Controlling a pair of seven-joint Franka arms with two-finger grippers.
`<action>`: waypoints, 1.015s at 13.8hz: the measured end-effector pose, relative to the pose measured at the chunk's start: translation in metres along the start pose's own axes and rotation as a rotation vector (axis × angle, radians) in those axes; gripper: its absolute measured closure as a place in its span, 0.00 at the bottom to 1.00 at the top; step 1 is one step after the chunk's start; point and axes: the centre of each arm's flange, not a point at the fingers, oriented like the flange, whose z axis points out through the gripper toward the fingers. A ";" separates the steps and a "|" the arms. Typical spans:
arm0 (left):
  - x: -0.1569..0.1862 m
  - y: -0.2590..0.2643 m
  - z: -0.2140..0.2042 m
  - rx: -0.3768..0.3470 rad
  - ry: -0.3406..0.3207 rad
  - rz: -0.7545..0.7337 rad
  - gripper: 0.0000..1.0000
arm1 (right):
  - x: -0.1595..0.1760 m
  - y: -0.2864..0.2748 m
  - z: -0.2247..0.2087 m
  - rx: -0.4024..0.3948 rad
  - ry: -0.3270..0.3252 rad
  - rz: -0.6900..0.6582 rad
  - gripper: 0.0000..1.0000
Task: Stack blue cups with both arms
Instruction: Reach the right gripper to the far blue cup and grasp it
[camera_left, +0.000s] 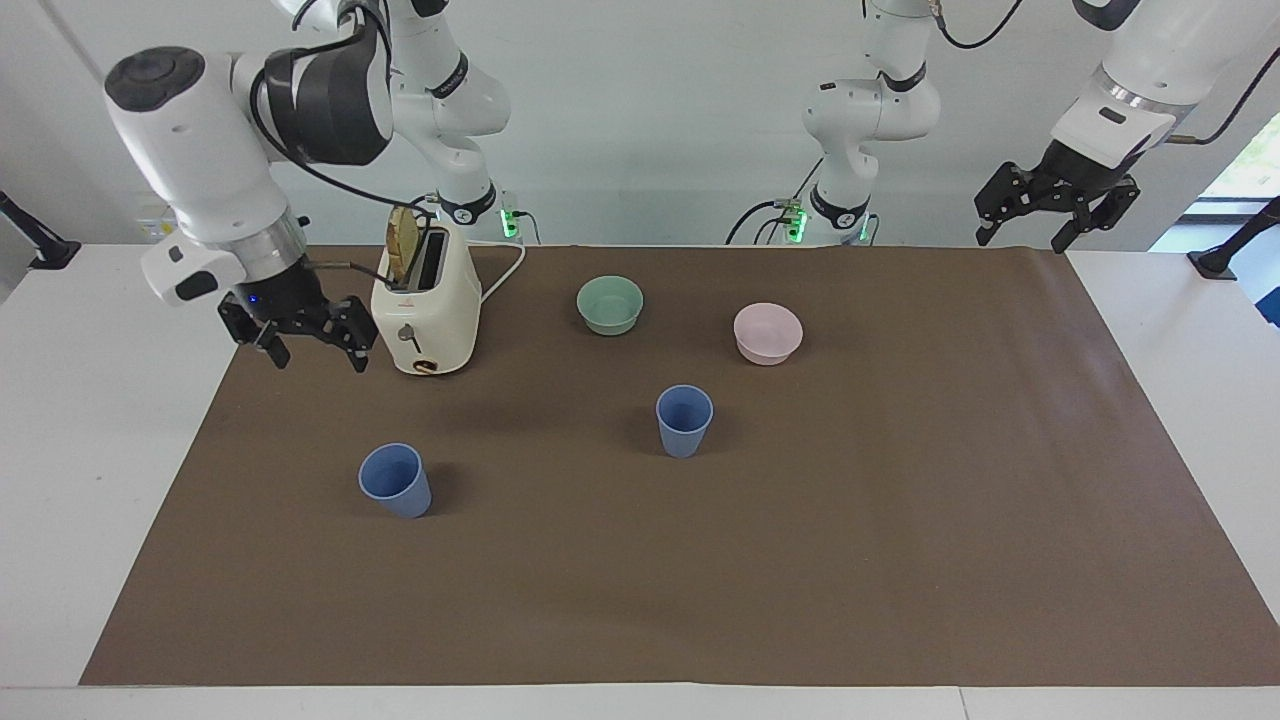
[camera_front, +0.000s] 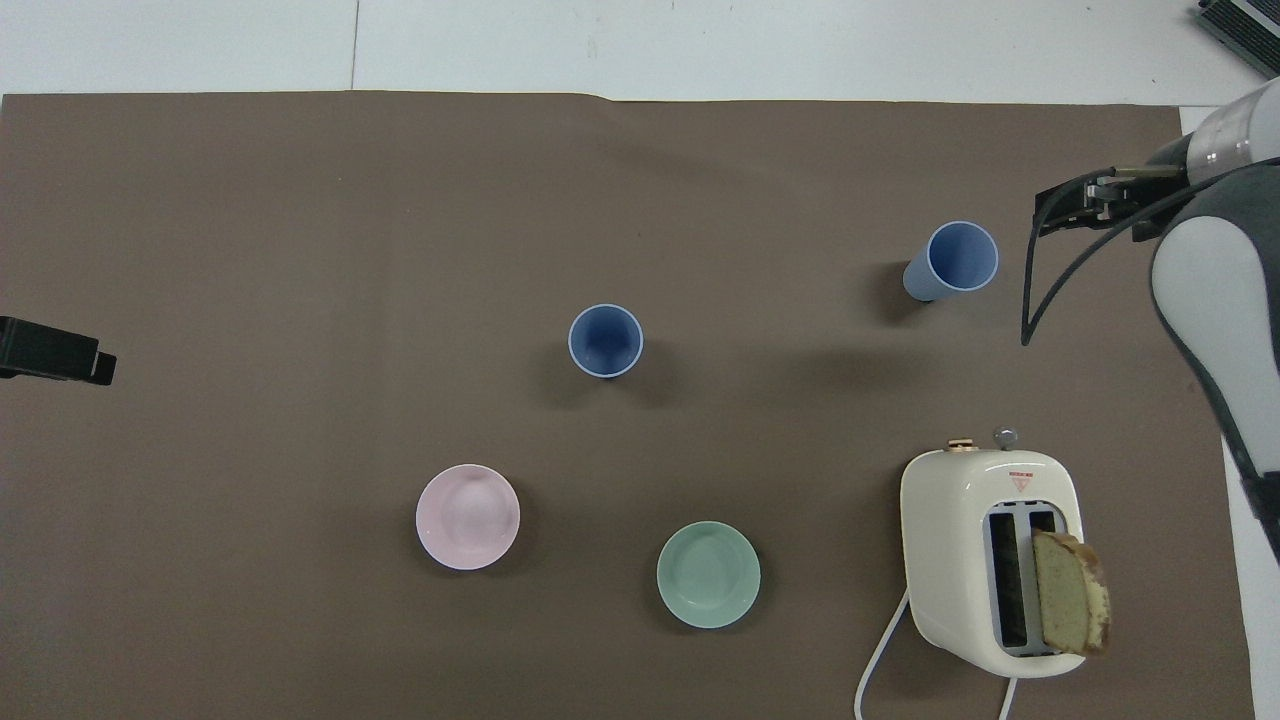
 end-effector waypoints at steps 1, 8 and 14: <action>-0.004 0.002 -0.004 0.000 0.002 0.003 0.00 | 0.005 0.003 0.018 0.001 0.000 -0.009 0.00; -0.014 0.000 -0.012 0.000 0.006 -0.002 0.00 | 0.006 0.003 0.097 0.005 -0.031 -0.023 0.00; -0.014 -0.003 -0.012 -0.001 0.006 -0.009 0.00 | 0.003 0.003 0.137 0.007 -0.058 -0.024 0.00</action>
